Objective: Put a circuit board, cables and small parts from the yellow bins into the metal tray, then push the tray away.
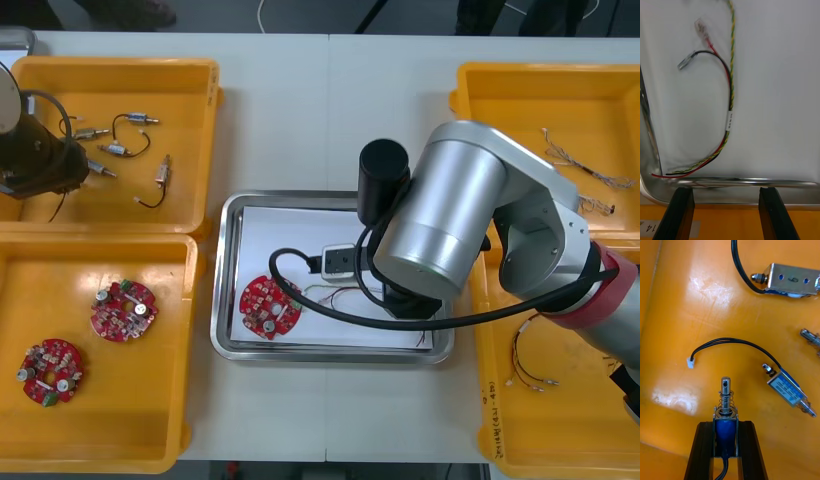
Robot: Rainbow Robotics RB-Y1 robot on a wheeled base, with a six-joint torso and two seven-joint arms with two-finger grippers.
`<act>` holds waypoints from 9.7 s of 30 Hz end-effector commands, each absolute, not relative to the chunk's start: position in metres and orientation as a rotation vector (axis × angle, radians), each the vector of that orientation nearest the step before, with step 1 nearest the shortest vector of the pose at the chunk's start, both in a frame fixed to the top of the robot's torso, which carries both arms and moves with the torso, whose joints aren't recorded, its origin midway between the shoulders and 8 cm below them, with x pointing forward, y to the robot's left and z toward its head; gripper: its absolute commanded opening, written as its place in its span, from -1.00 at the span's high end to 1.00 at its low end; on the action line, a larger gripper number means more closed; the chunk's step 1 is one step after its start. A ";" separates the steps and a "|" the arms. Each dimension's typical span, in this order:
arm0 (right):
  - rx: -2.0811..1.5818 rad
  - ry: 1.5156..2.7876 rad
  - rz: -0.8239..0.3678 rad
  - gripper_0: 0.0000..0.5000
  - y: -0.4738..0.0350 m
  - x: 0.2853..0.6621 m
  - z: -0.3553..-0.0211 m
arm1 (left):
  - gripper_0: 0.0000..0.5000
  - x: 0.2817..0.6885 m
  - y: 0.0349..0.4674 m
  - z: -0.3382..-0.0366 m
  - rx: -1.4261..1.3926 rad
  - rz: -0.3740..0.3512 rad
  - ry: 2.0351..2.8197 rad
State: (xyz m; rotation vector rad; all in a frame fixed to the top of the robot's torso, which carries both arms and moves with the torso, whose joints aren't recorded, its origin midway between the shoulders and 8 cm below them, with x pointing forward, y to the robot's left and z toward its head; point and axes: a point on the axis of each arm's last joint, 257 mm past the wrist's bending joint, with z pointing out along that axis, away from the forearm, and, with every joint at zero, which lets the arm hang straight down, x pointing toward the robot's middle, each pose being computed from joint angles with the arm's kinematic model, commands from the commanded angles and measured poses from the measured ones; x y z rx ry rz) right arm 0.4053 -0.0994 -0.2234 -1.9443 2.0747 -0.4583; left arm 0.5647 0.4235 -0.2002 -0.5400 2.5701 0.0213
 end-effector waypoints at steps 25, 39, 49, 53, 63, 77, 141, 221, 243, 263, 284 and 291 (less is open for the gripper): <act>-1.439 1.983 -0.348 -1.00 -0.129 0.468 -0.069 | 1.00 0.520 0.350 -0.097 -0.103 0.110 2.625; -1.149 2.134 -0.395 -1.00 -0.226 0.498 -0.039 | 1.00 0.510 0.281 -0.081 0.060 0.021 2.567; -0.918 2.234 -0.420 -1.00 -0.290 0.514 -0.027 | 1.00 0.496 0.212 -0.087 0.234 0.001 2.528; -0.830 2.269 -0.435 -1.00 -0.316 0.518 -0.023 | 1.00 0.486 0.179 -0.093 0.284 -0.027 2.534; -0.707 2.347 -0.396 -1.00 -0.365 0.518 -0.023 | 1.00 0.465 0.129 -0.129 0.346 -0.051 2.626; -0.655 2.457 -0.355 -1.00 -0.391 0.537 -0.019 | 1.00 0.477 0.081 -0.173 0.426 -0.110 2.663; -0.845 2.418 -0.361 -1.00 -0.477 0.623 -0.094 | -1.00 0.484 0.086 -0.190 0.433 -0.091 2.705; -0.837 2.476 -0.238 1.00 -0.453 0.608 -0.225 | -1.00 0.598 0.310 -0.078 0.487 0.055 2.497; -0.943 2.430 -0.299 1.00 -0.444 0.614 -0.142 | -1.00 0.641 0.347 -0.070 0.509 0.090 2.400; -1.068 2.444 -0.317 1.00 -0.422 0.543 -0.030 | -1.00 0.667 0.386 -0.078 0.489 0.165 2.362; -1.338 2.102 -0.379 1.00 -0.307 0.540 -0.001 | -1.00 0.680 0.415 -0.104 0.410 0.195 2.323; -1.399 2.043 -0.329 1.00 -0.251 0.530 -0.004 | -1.00 0.678 0.420 -0.112 0.399 0.194 2.331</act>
